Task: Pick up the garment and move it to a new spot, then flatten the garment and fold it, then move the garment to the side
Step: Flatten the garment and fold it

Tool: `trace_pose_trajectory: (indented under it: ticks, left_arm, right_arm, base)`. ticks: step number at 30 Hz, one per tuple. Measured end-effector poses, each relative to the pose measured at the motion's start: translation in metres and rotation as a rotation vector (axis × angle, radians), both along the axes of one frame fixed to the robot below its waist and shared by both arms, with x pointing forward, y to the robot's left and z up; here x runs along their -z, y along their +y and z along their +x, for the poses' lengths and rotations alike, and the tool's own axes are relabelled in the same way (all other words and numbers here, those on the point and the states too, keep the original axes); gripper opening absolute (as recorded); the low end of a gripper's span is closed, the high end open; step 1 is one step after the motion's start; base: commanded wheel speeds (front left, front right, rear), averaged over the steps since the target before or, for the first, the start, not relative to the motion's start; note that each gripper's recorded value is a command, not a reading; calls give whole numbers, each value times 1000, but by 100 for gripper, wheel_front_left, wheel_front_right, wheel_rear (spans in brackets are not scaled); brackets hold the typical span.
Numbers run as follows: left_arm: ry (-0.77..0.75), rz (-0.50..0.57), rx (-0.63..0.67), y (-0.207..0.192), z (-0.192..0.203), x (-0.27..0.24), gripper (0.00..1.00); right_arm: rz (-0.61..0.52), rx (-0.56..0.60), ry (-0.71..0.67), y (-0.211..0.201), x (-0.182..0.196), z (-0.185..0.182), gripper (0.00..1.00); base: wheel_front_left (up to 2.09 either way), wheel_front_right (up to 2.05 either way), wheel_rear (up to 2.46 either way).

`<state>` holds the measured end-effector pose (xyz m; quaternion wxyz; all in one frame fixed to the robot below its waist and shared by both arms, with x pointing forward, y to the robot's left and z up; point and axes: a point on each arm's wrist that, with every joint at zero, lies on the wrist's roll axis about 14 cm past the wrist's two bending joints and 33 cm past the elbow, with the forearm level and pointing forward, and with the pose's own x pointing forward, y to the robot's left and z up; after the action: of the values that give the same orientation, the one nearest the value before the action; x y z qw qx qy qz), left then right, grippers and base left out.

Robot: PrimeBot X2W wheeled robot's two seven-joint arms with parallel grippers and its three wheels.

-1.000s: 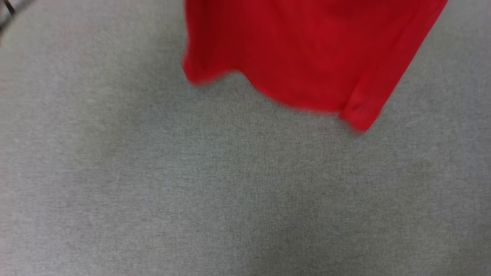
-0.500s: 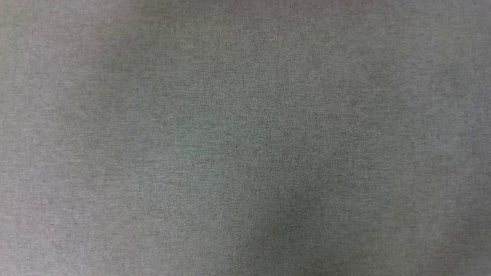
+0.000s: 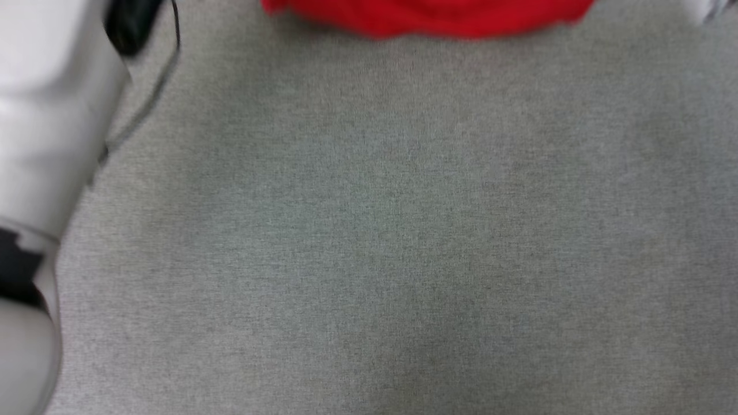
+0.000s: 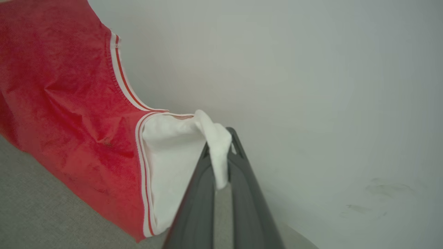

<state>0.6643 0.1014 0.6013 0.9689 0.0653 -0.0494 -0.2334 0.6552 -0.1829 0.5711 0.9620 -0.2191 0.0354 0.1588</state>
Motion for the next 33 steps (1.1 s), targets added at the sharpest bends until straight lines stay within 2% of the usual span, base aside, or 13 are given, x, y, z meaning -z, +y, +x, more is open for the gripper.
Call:
trace_pose_trajectory:
  ticks: [4,12,22,24,29,33]
  left_arm:
    - [109,-23,-9,11,-32,47,0]
    - [306,-58,-48,37,-116,124,0]
    - [485,-96,-152,71,-229,179,0]
    - [500,-82,-182,82,-247,183,0]
    - [551,-134,-243,94,-285,189,0]
    - [612,-117,-283,104,-321,204,0]
  right_arm:
    - [-8,-40,96,8,42,-32,0]
    - [68,-81,226,8,97,-109,0]
    - [133,-15,349,-32,135,-213,0]
    - [138,-2,369,-39,141,-234,0]
    - [162,27,427,-48,153,-280,0]
    - [187,59,478,-56,164,-317,0]
  base:
    - [0,0,0]
    - [0,0,0]
    - [0,0,0]
    - [0,0,0]
    - [0,0,0]
    - [0,0,0]
